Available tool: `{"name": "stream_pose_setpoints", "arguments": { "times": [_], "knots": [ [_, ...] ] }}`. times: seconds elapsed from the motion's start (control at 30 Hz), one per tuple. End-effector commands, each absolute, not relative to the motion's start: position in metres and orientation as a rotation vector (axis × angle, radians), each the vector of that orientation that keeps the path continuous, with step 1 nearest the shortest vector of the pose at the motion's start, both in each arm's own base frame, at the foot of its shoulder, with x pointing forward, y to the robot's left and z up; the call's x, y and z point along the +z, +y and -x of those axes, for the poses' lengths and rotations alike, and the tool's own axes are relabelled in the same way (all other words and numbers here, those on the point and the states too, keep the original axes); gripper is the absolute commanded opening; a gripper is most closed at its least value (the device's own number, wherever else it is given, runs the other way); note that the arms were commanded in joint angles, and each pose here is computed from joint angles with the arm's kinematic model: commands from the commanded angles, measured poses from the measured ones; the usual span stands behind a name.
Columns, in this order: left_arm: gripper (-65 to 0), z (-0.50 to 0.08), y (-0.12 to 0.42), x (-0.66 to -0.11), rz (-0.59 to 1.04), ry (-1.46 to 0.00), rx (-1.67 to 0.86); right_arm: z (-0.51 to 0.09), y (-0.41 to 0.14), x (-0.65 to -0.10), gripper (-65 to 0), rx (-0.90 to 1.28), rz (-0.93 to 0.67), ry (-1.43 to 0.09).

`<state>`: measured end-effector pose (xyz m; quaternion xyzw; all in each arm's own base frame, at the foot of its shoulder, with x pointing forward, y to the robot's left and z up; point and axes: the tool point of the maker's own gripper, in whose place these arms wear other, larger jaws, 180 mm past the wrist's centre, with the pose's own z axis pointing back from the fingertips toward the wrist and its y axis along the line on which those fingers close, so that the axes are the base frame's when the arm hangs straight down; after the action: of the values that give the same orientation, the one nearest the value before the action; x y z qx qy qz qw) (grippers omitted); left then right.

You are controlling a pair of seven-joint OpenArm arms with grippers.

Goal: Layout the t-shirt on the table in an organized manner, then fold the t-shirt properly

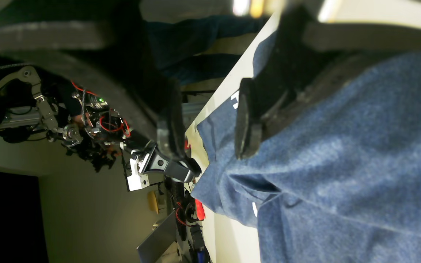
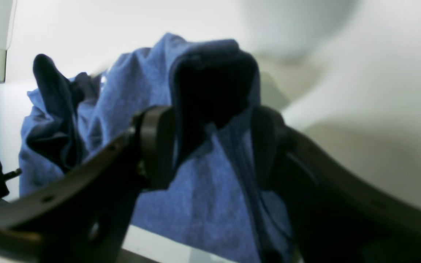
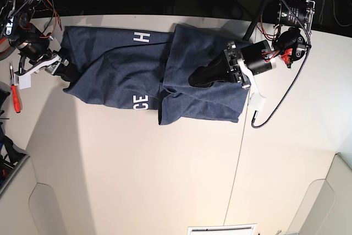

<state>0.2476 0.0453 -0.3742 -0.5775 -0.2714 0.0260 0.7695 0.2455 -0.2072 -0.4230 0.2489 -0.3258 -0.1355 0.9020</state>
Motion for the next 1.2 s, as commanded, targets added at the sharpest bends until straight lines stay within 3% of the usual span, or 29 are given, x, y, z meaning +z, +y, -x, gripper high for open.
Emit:
{"name": "stream_pose_setpoints", "arguments": {
  "times": [0.0,0.1,0.23,0.63,1.17],
  "knots": [
    [-38.3,-0.255,0.047,-0.362,1.273,-0.635,0.041,-0.253,-0.213,-0.415,-31.8,-0.252,-0.493,-0.708],
    [-38.3,-0.256,0.047,-0.361,1.274,-0.636,0.040,-0.249,-0.213,-0.421,-30.6,-0.226,-0.457,-0.677],
    [-38.3,-0.258,0.047,-0.360,1.273,-0.642,0.035,-0.247,-0.202,-0.430,-21.5,-0.197,-0.466,-0.642],
    [-38.3,-0.260,0.047,-0.363,1.245,-0.638,0.015,-0.243,-0.186,-0.468,-21.6,-0.167,-0.433,-0.569],
    [-38.3,-0.259,0.047,-0.365,1.237,-0.634,0.010,-0.278,-0.190,-0.441,-21.7,-0.160,-0.428,-0.691]
  ]
}}
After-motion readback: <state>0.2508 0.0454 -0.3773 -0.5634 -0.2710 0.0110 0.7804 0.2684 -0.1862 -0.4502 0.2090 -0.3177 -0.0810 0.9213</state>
